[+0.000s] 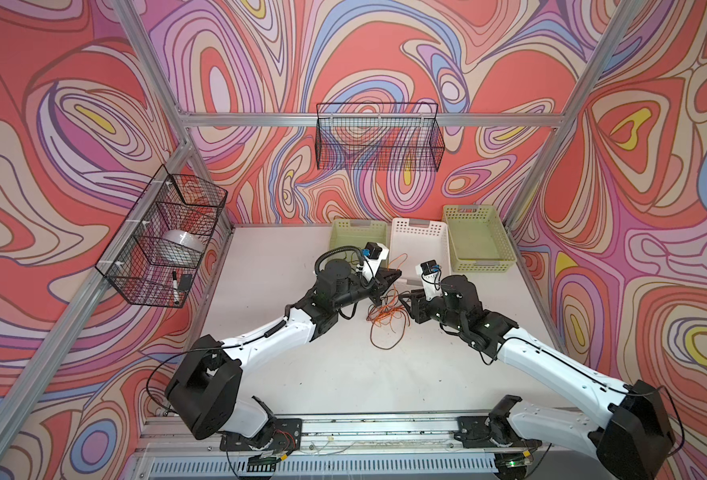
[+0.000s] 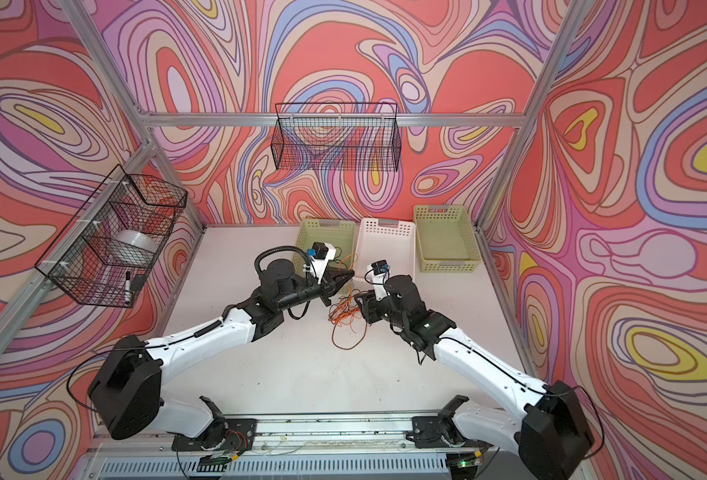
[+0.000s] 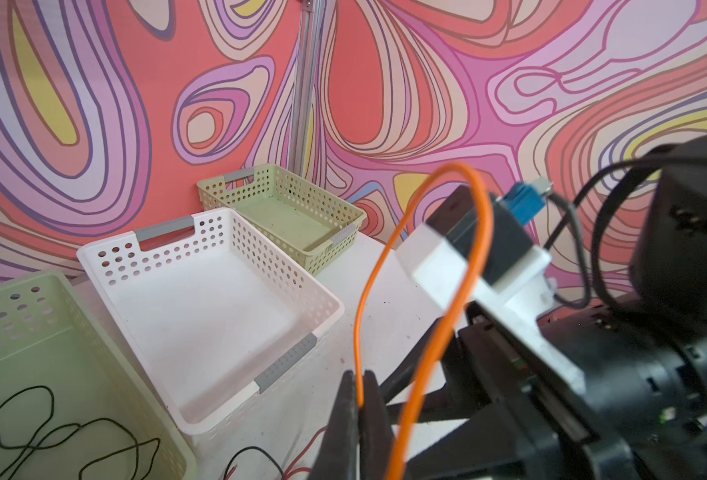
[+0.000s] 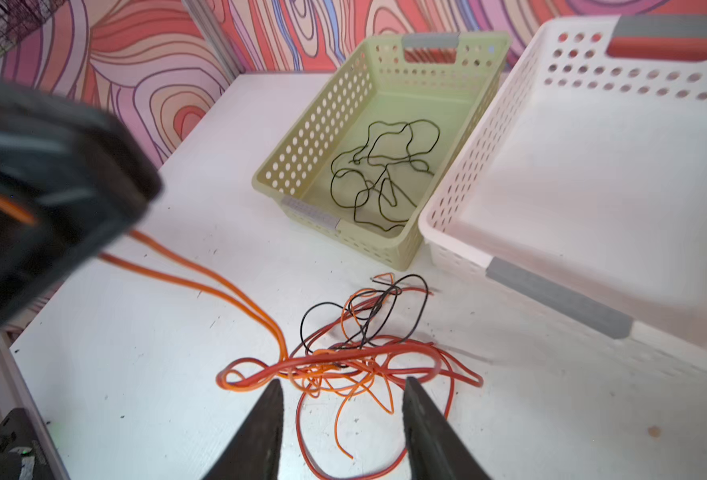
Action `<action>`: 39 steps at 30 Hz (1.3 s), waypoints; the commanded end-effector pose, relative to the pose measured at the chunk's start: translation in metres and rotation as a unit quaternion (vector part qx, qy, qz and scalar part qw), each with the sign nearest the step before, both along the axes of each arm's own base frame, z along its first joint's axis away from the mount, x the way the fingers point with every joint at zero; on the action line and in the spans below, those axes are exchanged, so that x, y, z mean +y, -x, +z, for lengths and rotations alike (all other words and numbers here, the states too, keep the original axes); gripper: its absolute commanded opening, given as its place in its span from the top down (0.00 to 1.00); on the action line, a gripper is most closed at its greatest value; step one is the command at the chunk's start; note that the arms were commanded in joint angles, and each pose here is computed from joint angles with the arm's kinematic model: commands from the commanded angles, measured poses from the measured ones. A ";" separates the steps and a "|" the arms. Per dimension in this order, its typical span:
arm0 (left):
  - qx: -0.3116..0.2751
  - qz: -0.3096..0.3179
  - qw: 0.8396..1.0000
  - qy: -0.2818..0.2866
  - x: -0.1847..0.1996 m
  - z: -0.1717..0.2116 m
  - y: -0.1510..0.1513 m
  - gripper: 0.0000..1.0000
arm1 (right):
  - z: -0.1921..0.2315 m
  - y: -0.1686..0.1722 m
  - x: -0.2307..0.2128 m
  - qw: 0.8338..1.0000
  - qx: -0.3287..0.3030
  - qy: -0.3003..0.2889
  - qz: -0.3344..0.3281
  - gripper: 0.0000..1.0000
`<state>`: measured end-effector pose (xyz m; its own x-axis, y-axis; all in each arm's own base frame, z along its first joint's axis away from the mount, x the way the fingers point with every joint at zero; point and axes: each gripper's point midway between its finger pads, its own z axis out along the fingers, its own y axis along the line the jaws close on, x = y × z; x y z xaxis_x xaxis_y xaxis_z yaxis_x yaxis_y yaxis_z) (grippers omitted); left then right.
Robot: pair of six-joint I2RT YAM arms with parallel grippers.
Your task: Untangle the cables
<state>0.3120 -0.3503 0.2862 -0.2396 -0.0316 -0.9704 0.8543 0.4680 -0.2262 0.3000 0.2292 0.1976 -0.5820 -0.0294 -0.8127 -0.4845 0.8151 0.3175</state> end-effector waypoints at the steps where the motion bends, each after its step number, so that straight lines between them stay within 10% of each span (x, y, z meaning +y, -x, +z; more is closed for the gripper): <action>1: -0.020 -0.010 1.000 0.006 -0.002 0.022 0.007 1.00 | 0.022 -0.001 0.019 0.998 -0.031 -0.041 0.036 0.52; 26: -0.104 -0.005 0.994 0.042 -0.003 0.117 0.012 1.00 | -0.060 -0.004 0.032 0.996 0.074 -0.045 0.027 0.75; 39: -0.133 0.013 0.991 0.017 -0.004 0.134 0.002 1.00 | -0.061 -0.005 0.009 0.997 0.061 -0.024 -0.030 0.58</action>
